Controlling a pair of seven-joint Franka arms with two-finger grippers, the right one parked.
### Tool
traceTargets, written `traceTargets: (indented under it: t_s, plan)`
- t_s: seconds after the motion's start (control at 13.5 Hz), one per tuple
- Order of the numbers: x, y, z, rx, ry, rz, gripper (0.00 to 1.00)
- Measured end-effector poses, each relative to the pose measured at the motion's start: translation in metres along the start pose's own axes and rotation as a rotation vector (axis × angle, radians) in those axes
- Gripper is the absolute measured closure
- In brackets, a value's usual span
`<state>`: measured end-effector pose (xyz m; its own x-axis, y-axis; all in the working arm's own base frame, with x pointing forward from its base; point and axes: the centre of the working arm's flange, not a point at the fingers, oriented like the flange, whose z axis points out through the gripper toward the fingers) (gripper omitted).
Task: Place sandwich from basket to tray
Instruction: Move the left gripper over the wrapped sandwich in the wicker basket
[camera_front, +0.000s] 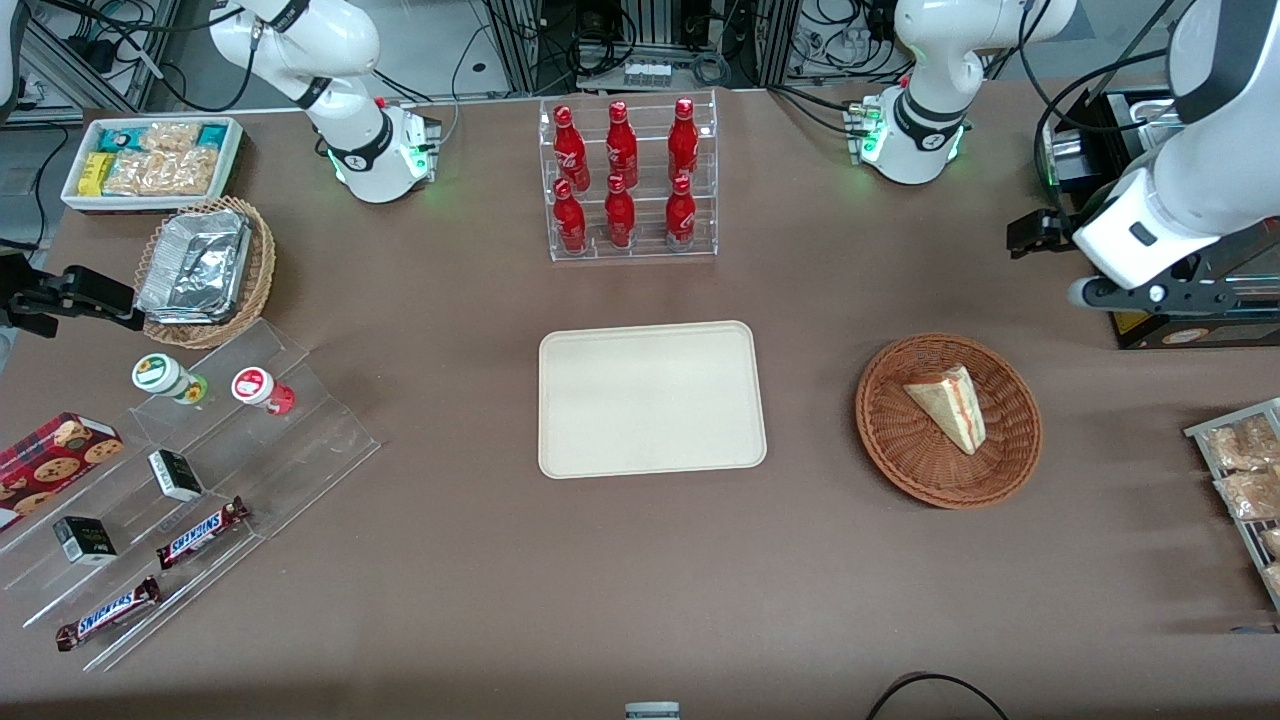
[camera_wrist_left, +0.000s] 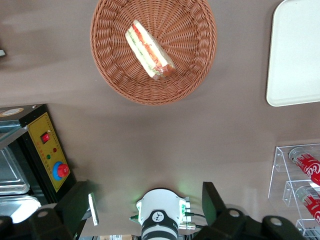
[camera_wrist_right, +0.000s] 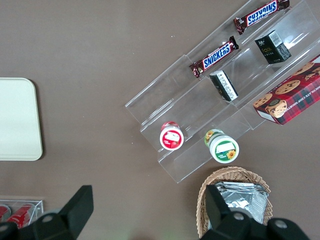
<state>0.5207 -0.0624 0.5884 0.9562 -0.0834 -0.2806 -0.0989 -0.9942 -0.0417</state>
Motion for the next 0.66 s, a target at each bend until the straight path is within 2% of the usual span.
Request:
traceTargets:
  t_s: [0.37,0.66]
  plan:
    - [0.0,-0.002,-0.002,0.002,0.002,-0.005,0.0]
    - [0.021,0.001,0.039,0.002,-0.013,0.002,0.0]
